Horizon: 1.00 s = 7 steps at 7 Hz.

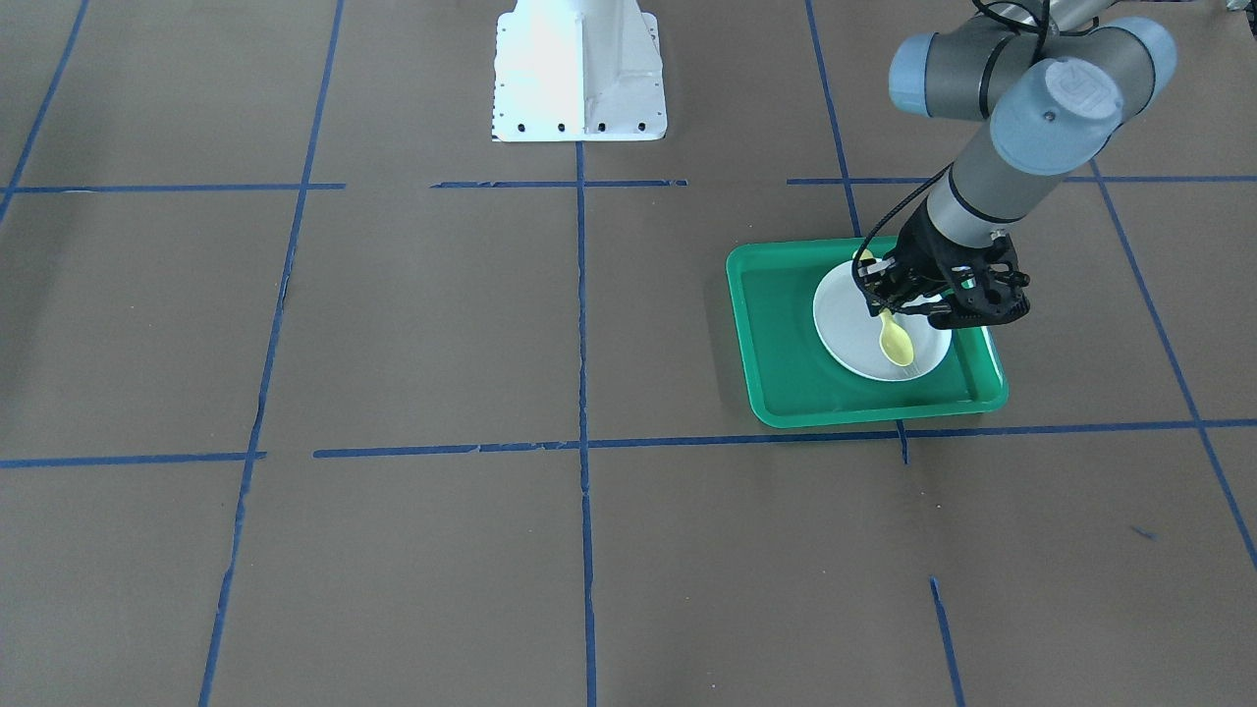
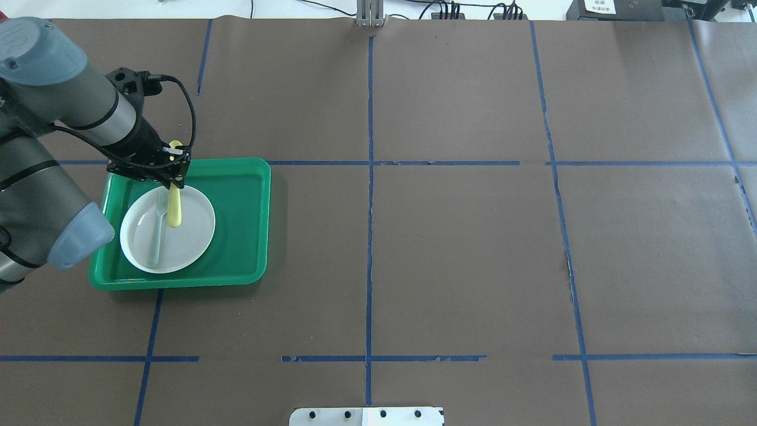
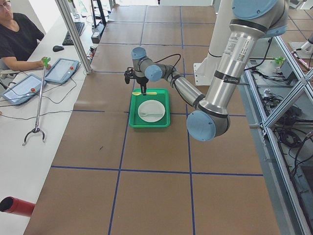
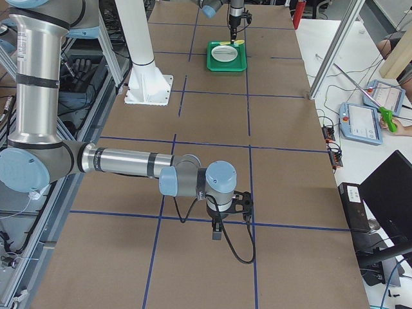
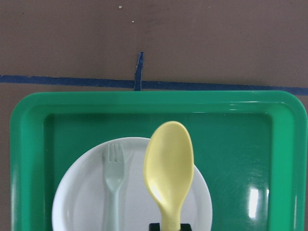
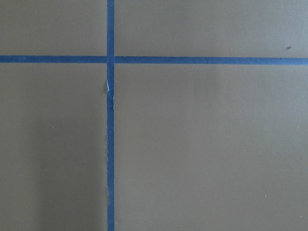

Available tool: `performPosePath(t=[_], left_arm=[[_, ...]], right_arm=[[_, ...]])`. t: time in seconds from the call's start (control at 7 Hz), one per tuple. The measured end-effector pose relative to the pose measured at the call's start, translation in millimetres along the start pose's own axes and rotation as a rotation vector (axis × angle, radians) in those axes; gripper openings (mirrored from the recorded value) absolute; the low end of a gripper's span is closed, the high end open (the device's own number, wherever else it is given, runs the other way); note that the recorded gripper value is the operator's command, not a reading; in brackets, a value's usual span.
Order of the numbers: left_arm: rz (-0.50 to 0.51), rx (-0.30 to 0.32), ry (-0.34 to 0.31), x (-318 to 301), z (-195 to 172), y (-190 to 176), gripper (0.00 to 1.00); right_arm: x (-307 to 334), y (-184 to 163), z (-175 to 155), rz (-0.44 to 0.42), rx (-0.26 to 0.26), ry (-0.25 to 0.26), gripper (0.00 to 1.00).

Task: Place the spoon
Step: 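Lift the yellow spoon off the plate with the left gripper, then lower the spoon onto the green tray beside the plate, open left gripper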

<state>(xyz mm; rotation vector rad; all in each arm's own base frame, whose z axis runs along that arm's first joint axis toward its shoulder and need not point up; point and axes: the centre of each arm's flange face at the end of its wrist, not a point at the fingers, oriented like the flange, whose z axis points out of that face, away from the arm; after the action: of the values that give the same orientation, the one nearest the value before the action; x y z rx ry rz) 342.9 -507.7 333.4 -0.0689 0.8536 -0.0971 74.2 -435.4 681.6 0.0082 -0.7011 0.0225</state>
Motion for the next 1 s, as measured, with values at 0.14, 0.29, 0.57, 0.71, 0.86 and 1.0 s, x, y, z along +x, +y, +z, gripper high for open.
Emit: performPosePath(t=[0.14,0.29,0.57,0.71,0.86,1.0], left_arm=[[-0.005,-0.014,0.007,19,10,3,0.00],[0.000,-0.023,0.012,28,24,3,0.00],[0.004,-0.036,0.038,32,68,2,0.00],[0.001,-0.049,0.047,37,86,10,0.00],[0.002,-0.068,0.046,42,101,20,0.00],[0.006,-0.083,0.042,46,111,28,0.26]], right_arm=[[0,0,0,0.000,0.000,0.000,1.00],[0,0,0,0.000,0.000,0.000,1.00],[0,0,0,0.000,0.000,0.000,1.00],[0,0,0,0.000,0.000,0.000,1.00],[0,0,0,0.000,0.000,0.000,1.00],[0,0,0,0.000,0.001,0.000,1.00]])
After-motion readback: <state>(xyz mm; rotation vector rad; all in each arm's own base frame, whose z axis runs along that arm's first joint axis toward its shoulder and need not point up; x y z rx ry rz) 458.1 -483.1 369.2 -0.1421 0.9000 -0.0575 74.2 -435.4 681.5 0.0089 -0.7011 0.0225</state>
